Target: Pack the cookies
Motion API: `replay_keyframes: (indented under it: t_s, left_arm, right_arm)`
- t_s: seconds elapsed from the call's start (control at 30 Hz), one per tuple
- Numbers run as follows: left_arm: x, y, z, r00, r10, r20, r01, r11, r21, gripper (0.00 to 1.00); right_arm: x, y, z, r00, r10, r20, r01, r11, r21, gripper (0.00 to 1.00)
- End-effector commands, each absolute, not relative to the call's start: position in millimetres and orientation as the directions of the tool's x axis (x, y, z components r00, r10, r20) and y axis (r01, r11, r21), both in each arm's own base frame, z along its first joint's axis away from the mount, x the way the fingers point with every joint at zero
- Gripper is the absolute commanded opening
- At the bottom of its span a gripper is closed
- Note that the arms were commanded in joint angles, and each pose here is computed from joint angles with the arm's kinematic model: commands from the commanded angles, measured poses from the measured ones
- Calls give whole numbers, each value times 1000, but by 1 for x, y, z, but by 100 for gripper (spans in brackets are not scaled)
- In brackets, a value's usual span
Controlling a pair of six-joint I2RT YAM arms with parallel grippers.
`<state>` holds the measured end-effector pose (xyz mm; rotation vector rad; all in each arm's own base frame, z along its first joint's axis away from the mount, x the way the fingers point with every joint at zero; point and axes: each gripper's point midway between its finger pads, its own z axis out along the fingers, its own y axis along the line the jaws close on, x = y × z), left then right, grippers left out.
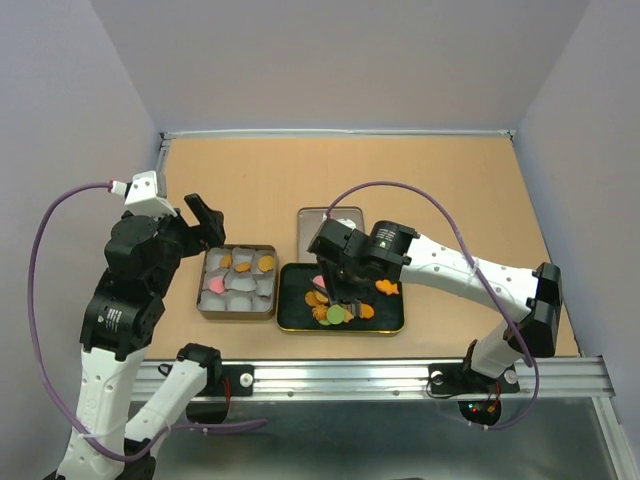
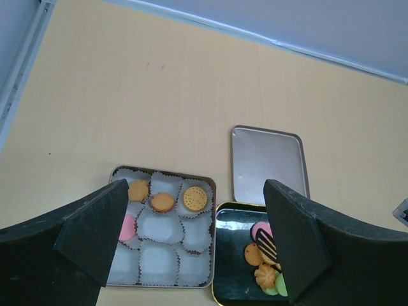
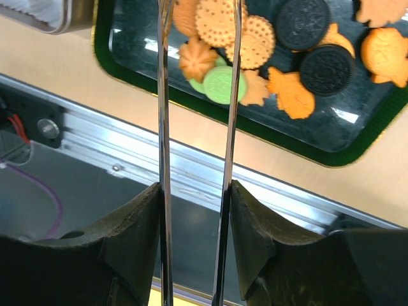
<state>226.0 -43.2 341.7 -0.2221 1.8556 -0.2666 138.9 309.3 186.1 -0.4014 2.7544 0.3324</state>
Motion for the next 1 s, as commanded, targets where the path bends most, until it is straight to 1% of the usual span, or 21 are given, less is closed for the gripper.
replay_keyframes:
  t_s: [0.0,0.2,0.6,0.97]
  left_arm:
    - [232,-52,350,-269,-303,-914,24,947,-321,99]
    - [230,-50,349,-268,-302,-915,20,948,-318,99]
    - [231,-51,347,-269,-304,-914,21,947,-322,99]
    - [231,-50,345,-270,-300,-915,16,949,-315,99]
  right_arm:
    - [146,296,190,-897,-220,-383,-280,954,110,49]
    - [143,295,186,-905,-233,-357,-284,954,98,49]
    - [130,316,187,-904,-268,-334,-330,933,145,49]
    - [125,318,173,-906,-306,-293,-349,931,108,49]
